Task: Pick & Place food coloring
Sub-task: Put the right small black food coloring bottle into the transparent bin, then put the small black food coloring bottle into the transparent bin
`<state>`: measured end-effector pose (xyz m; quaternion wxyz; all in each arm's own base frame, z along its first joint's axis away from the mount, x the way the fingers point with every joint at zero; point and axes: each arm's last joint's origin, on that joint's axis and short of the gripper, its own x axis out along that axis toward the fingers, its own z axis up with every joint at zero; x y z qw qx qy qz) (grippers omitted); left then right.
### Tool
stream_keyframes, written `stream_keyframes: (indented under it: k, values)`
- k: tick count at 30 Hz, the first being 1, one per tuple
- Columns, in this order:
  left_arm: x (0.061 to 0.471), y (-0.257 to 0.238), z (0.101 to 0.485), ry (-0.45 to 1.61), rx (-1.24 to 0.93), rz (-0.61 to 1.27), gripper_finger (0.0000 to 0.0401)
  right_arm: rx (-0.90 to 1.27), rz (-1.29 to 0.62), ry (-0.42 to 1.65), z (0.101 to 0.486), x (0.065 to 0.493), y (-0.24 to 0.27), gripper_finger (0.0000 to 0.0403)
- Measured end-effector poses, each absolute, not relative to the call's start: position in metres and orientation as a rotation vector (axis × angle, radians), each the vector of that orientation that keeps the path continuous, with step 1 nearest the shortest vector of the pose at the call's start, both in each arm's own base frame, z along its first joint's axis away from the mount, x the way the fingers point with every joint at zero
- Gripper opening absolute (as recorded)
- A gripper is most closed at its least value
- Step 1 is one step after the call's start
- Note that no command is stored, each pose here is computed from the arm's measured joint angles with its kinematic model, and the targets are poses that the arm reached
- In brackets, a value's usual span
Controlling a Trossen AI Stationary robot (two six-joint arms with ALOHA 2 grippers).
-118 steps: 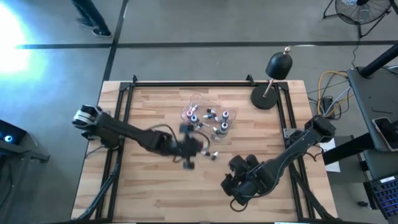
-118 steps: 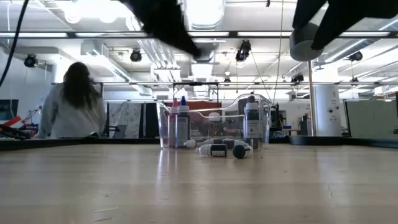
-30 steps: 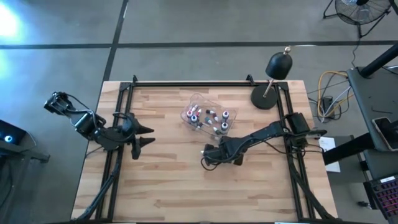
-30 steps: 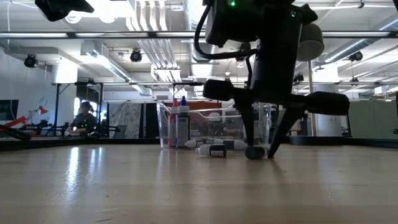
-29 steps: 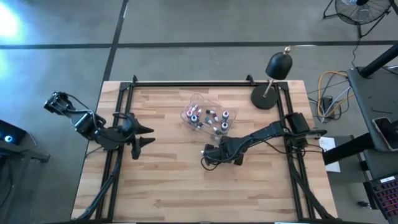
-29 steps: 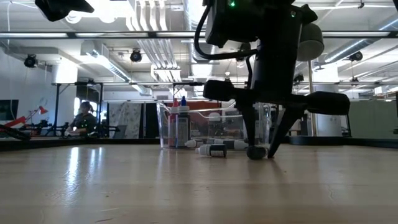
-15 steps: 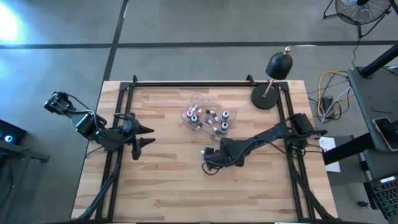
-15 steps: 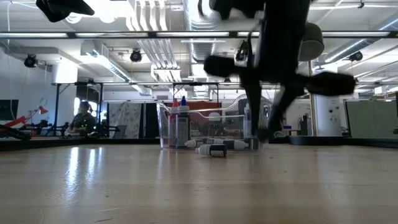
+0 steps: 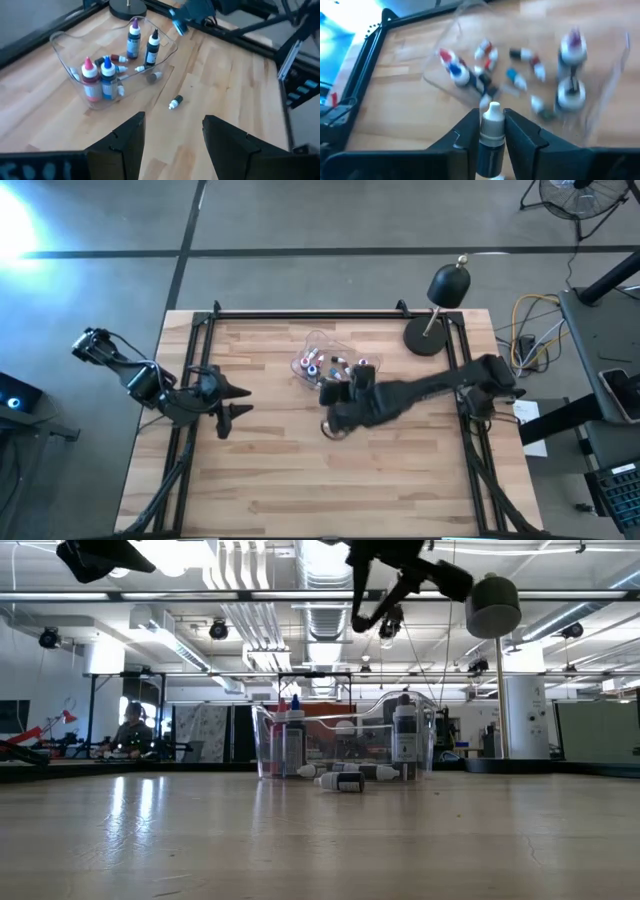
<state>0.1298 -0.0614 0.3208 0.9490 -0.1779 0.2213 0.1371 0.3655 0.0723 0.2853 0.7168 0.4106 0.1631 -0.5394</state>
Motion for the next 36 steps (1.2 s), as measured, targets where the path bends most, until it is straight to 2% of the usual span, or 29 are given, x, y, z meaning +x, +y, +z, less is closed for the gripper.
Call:
stream_keyframes:
  k: [8, 11, 14, 19, 24, 27, 30, 36]
  values:
    - [0.139, -0.069, 0.307, 0.477, -0.484, 0.267, 0.0172, 0.684, -1.168, 0.506, 0.311, 0.376, 0.014, 0.0175]
    - [0.143, -0.072, 0.304, 0.496, -0.475, 0.269, 0.0172, 0.61, -1.133, 0.547, 0.321, 0.375, 0.01, 0.0209]
    - [0.151, -0.077, 0.299, 0.536, -0.407, 0.243, 0.0172, 0.449, -1.006, 0.64, 0.33, 0.375, 0.025, 0.0228]
    - [0.178, -0.095, 0.28, 0.594, -0.04, 0.117, 0.0172, 0.305, -0.842, 0.737, 0.329, 0.365, 0.077, 0.0234]
    - [0.213, -0.108, 0.249, 0.568, 0.253, -0.006, 0.0172, 0.404, -0.954, 0.795, 0.319, 0.328, 0.122, 0.0227]
    - [0.237, -0.1, 0.231, 0.583, 0.224, -0.06, 0.0172, 0.471, -1.05, 0.816, 0.308, 0.305, 0.144, 0.0224]
    - [0.263, -0.083, 0.215, 0.623, 0.114, -0.106, 0.0172, 0.524, -1.065, 0.831, 0.299, 0.29, 0.16, 0.0225]
    - [0.311, -0.05, 0.204, 0.632, 0.097, -0.107, 0.0172, 0.545, -1.133, 0.86, 0.281, 0.268, 0.161, 0.0226]
